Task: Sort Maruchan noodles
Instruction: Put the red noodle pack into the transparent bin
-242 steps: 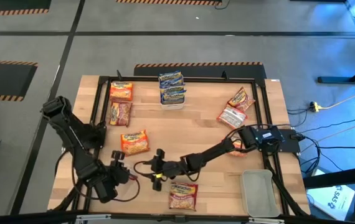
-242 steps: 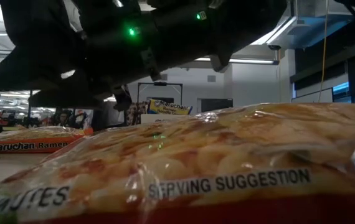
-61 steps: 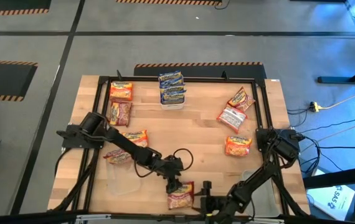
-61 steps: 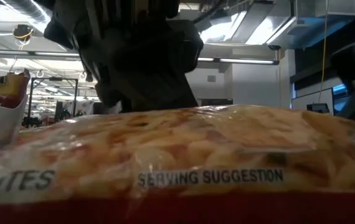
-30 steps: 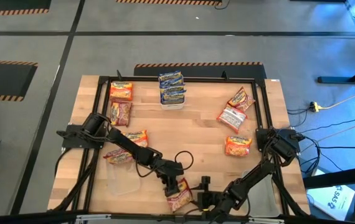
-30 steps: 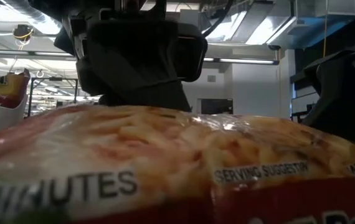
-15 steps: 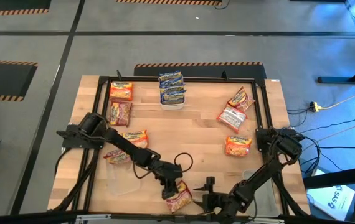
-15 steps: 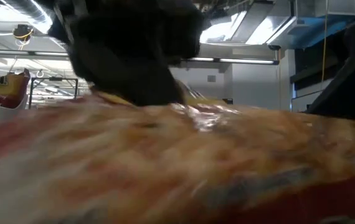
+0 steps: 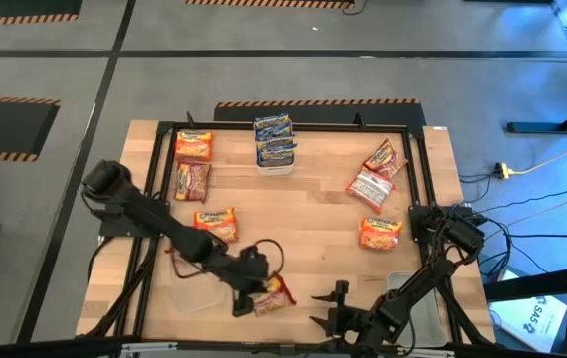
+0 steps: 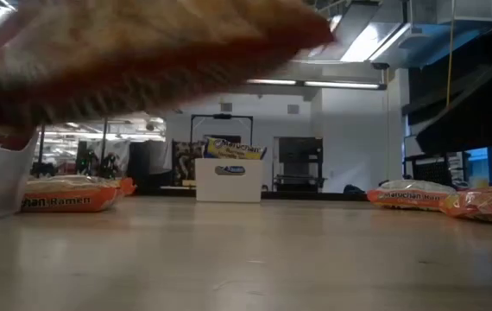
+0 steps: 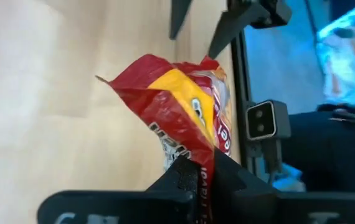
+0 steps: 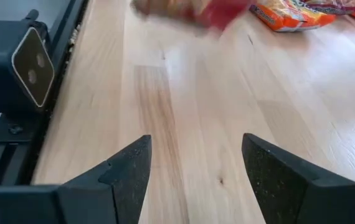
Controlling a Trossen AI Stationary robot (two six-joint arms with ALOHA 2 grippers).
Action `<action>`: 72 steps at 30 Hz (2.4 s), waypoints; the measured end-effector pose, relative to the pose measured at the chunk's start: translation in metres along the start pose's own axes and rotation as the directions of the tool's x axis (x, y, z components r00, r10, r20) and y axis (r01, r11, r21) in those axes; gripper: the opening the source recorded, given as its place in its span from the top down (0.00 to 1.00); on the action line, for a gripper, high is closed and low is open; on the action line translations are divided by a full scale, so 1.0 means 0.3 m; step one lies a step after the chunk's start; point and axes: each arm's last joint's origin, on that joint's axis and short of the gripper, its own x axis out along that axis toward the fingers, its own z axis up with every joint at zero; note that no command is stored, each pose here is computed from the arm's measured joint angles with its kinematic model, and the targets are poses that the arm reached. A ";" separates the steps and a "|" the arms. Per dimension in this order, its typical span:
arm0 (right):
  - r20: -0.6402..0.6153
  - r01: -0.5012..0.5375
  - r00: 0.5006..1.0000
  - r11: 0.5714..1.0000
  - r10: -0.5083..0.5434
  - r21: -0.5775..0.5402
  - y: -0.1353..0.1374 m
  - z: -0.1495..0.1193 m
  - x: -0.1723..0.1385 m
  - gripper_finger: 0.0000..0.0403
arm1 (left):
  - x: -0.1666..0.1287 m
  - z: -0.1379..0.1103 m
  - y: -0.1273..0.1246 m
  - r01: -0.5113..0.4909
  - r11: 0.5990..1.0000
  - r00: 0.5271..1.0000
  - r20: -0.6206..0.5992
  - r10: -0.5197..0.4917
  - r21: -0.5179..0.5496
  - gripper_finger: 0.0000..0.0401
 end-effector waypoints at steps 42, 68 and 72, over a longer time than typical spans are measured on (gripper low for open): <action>-0.083 0.010 0.996 0.998 -0.004 0.063 -0.057 0.010 0.087 0.41 | -0.409 -0.272 -0.011 -0.435 0.887 0.804 -0.377 0.460 0.154 0.99; -0.077 0.007 0.997 1.000 -0.005 0.022 -0.059 0.040 0.074 0.41 | -0.257 -0.334 -0.012 -0.479 0.845 0.661 -0.536 0.525 0.237 0.68; -0.093 0.010 0.996 1.000 -0.009 0.003 -0.072 0.091 0.041 0.41 | -0.309 -0.313 -0.015 -0.443 0.876 0.698 -0.540 0.469 0.189 0.67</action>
